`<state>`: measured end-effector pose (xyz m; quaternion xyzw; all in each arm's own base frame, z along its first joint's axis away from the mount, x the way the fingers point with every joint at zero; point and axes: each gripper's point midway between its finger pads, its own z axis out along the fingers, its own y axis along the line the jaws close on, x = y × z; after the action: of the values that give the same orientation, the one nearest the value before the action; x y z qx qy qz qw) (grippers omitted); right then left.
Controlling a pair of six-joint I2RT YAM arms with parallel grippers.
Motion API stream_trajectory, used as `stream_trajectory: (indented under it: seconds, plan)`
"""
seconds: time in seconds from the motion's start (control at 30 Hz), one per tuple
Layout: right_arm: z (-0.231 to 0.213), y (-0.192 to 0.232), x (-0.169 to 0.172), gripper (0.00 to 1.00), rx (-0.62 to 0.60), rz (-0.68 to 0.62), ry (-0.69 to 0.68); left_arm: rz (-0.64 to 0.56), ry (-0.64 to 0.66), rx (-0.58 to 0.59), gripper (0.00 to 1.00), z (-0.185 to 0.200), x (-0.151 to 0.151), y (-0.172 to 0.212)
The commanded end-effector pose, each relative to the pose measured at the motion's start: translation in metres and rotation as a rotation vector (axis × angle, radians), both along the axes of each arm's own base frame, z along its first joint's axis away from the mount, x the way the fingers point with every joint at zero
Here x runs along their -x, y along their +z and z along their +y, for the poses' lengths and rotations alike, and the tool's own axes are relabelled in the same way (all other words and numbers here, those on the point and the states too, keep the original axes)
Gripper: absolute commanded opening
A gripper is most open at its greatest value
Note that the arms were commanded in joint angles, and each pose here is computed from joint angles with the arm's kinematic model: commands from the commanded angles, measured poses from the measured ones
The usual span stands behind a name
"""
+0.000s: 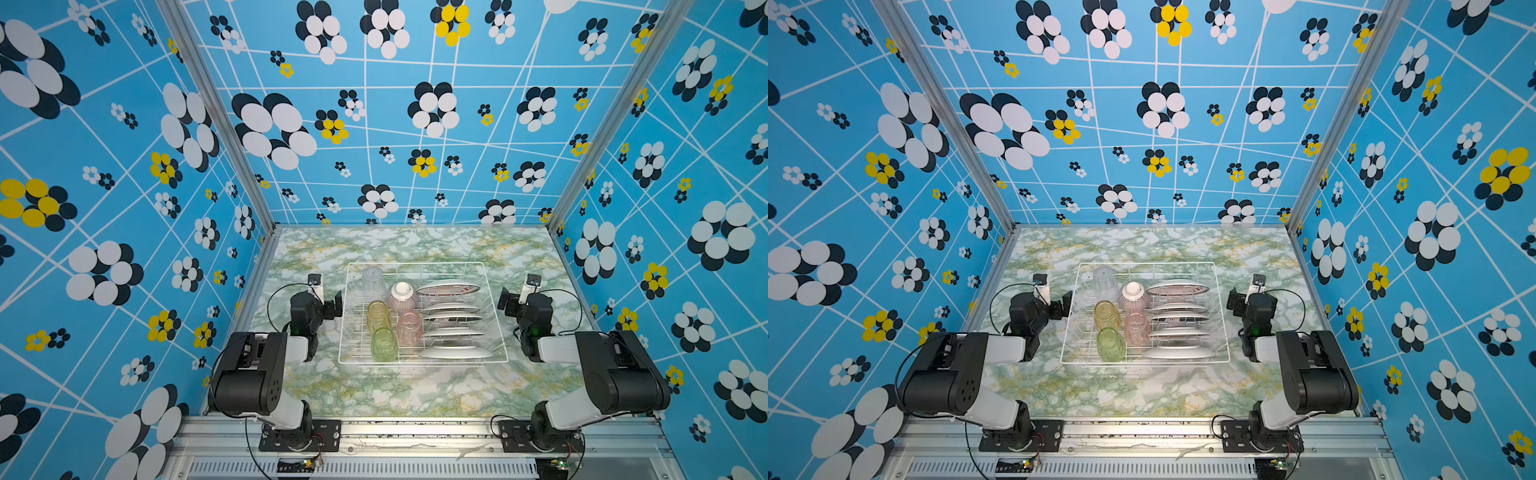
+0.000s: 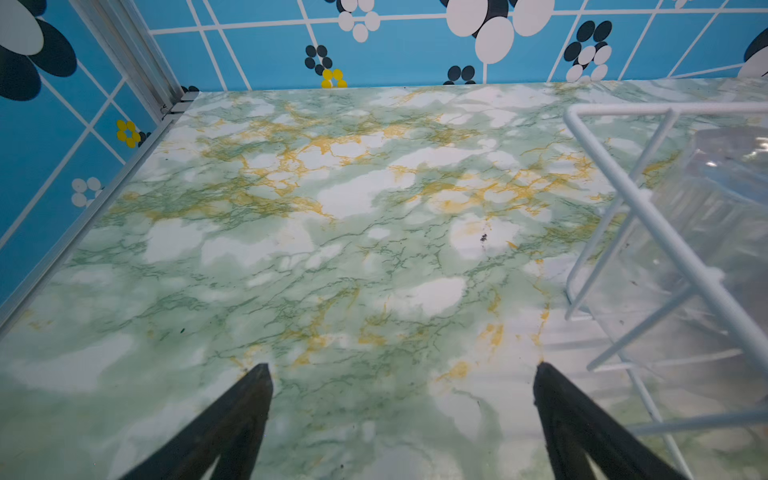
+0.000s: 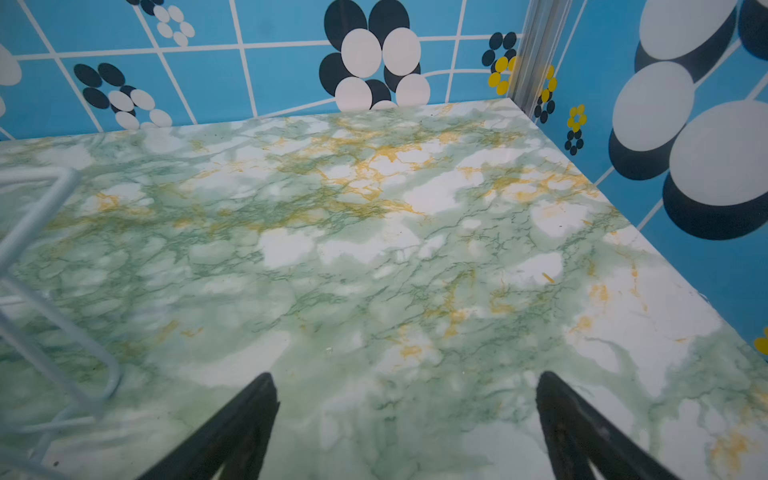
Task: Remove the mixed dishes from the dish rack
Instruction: 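Raise both arms from rest and move grippers toward the dish rack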
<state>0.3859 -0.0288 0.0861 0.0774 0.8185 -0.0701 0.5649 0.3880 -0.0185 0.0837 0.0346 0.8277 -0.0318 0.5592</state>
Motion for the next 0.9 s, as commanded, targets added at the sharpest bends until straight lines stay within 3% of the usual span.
stream_trajectory:
  seconds: [0.0,0.33,0.43,0.57,0.6,0.7,0.87]
  plan:
    - [0.000,0.008,-0.007,0.99,0.018,-0.026,-0.003,-0.040,0.001,0.017,0.99,0.002,-0.010,0.011]
    - [0.001,0.009,-0.008,0.96,0.016,-0.028,-0.002,-0.038,-0.014,0.034,0.98,0.002,-0.010,0.011]
    - [0.000,0.009,-0.007,0.83,0.016,-0.027,-0.005,-0.040,-0.025,0.035,0.77,0.000,-0.011,0.016]
    - [-0.018,0.023,-0.005,0.75,0.016,-0.003,-0.116,0.093,0.035,0.046,0.35,0.010,-0.020,0.039]
    - [-0.023,0.033,-0.004,0.72,0.020,0.016,-0.151,0.104,0.036,0.055,0.31,0.009,-0.021,0.053]
    - [-0.029,0.067,0.005,0.66,0.043,0.048,-0.175,0.080,-0.005,0.051,0.29,-0.009,-0.016,0.096]
    - [-0.003,0.127,0.037,0.61,-0.034,0.036,-0.026,0.062,-0.141,-0.062,0.29,-0.072,0.010,0.173]
